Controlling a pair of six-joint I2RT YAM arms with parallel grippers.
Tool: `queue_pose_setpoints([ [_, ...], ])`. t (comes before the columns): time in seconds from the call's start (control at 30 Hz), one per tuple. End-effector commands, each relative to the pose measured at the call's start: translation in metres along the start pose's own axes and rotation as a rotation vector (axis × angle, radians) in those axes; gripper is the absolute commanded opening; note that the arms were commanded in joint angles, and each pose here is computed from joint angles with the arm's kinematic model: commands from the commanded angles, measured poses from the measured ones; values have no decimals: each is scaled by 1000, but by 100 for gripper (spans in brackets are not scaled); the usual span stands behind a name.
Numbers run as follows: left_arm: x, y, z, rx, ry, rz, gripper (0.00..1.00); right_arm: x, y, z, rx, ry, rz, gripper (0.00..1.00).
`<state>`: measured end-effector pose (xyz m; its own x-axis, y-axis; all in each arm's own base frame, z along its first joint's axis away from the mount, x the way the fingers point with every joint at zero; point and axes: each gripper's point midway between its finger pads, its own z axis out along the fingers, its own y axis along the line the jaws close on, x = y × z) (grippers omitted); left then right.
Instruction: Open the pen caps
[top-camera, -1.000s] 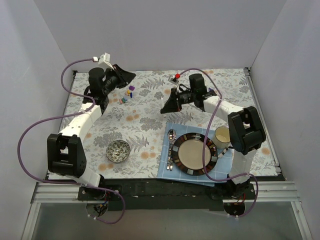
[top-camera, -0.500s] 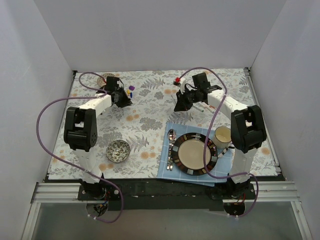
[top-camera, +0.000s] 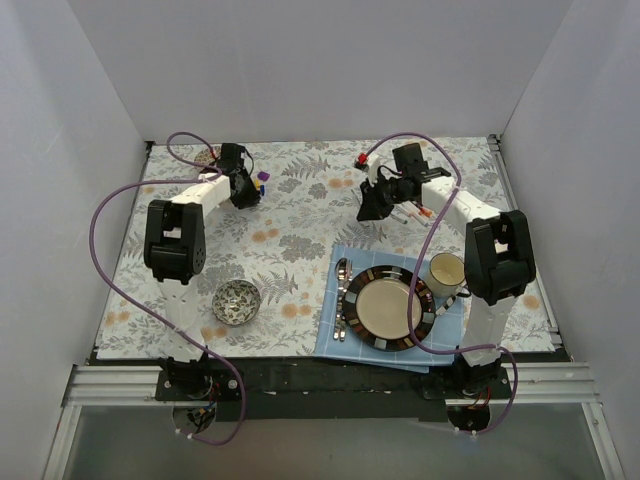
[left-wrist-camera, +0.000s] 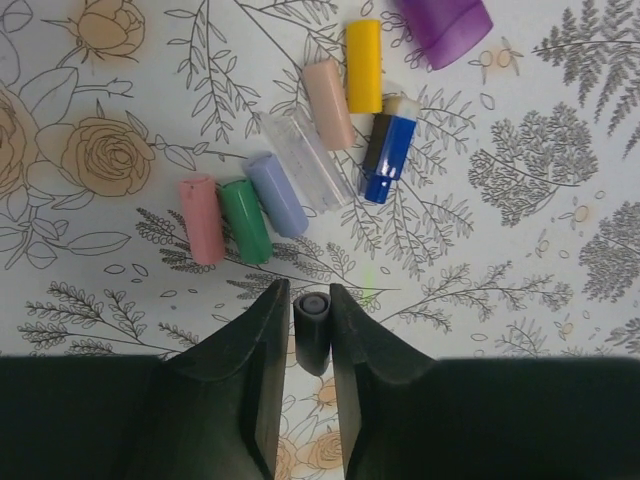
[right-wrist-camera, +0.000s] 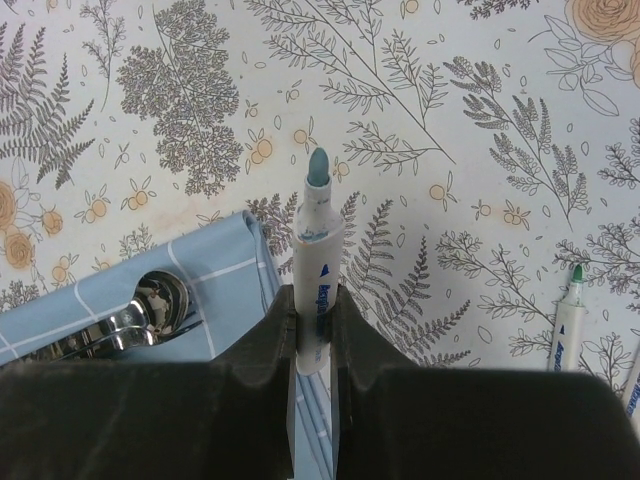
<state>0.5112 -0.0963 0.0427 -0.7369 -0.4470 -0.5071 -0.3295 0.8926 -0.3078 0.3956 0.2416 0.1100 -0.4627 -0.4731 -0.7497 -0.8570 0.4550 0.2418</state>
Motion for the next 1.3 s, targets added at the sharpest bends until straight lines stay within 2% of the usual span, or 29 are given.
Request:
queue_pose_setpoints([
  [0.0, -11, 5, -5, -45, -15, 32, 27, -15, -14, -11, 41, -16, -41, 2],
  [0.2, -17, -3, -16, -11, -28, 39, 32, -7, -43, -22, 140, 30, -54, 6],
  [0.4, -40, -2, -47, 19, -121, 73, 48, 17, -78, -32, 254, 121, -66, 11],
  [0.43, -58, -13, -70, 71, -198, 77, 52, 26, -86, -32, 280, 157, -60, 12],
  [0.5, -68, -8, -90, 92, -258, 88, 60, 32, -94, -33, 302, 187, -69, 12],
  [0.53, -57, 1, -92, 84, -258, 90, 67, 39, -98, -31, 313, 212, -61, 12],
  [0.57, -76, -5, -122, 123, -357, 87, 78, 42, -101, -31, 321, 223, -60, 12],
  [0.6, -80, 0, -131, 128, -391, 78, 85, 45, -105, -33, 339, 235, -62, 12],
  [0.63, -65, 13, -129, 111, -383, 74, 89, 48, -107, -32, 345, 248, -62, 14],
  [0.7, -79, 17, -162, 153, -490, 50, 98, 53, -112, -33, 363, 269, -66, 16],
  [0.8, -75, 28, -183, 189, -538, 24, 98, 61, -118, -33, 381, 303, -71, 20],
  [1.0, -59, 43, -188, 173, -512, 10, 98, 66, -120, -32, 388, 329, -72, 26],
  [1.27, -49, 56, -200, 144, -536, 5, 98, 68, -124, -37, 418, 342, -84, 38],
])
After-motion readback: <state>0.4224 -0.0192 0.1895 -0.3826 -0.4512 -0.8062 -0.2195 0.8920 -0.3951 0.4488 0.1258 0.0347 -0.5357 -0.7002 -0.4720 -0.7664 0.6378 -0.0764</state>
